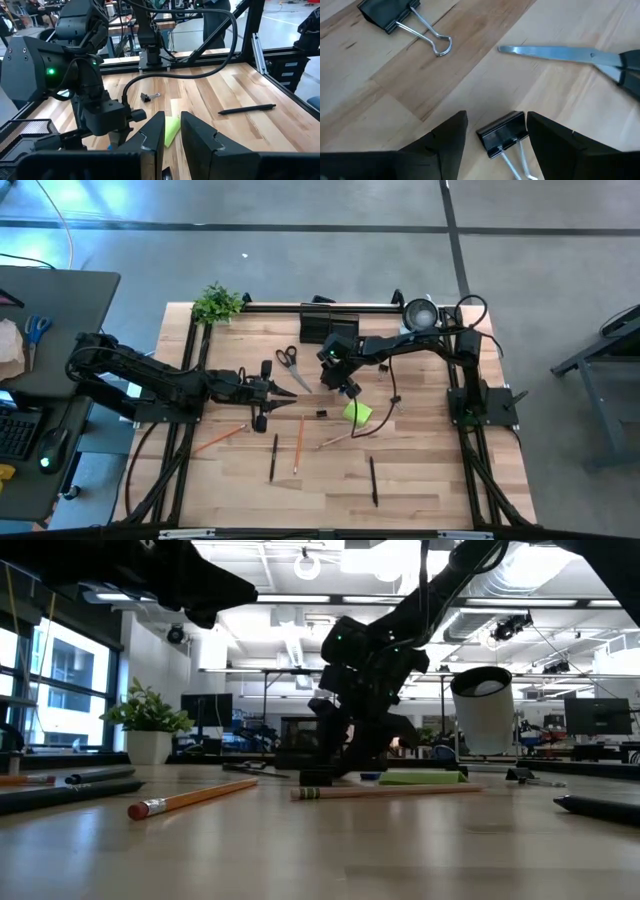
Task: Pick and place office supplies into organizer
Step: Put the black binder clip into the black desk organizer
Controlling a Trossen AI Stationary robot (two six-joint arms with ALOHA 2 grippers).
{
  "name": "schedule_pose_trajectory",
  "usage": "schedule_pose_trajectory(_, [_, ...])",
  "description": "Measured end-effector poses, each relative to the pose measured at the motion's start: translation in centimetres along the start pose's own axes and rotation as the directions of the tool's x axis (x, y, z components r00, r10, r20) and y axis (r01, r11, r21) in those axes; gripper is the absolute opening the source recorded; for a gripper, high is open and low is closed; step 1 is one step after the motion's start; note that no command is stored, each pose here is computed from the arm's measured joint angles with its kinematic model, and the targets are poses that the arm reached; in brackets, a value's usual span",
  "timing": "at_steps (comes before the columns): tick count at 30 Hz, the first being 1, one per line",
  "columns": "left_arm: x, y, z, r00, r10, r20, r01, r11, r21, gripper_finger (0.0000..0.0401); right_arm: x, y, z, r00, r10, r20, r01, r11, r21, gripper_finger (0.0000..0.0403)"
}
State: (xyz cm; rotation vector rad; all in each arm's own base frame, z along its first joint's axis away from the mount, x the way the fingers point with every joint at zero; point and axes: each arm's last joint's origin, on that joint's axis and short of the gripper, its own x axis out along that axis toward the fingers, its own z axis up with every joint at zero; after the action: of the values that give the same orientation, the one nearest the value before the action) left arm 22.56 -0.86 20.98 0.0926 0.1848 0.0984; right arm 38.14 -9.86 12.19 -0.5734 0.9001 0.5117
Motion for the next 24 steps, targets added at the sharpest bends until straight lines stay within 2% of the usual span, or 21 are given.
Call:
schedule_pose_trajectory(12, [0.0,0.0,0.0,1.0,0.0,-0.002,0.0,1.0,-0.005,0.0053,-0.2,0.3,-0.1,0.999,0.017,-0.029,-0.014,0.996,0.089,0.0112])
schedule_pose_trajectory(17, [0.0,0.0,0.0,1.0,0.0,-0.004,0.0,1.0,-0.006,0.0053,-1.2,0.0,0.4,0.998,0.022,-0.059,-0.012,0.985,0.174,0.0078])
schedule_pose_trajectory(24, [0.0,0.0,-0.1,1.0,0.0,-0.007,0.0,1.0,-0.013,0.0053,-3.6,-1.1,2.0,0.996,-0.001,-0.091,0.019,0.98,0.196,0.0026])
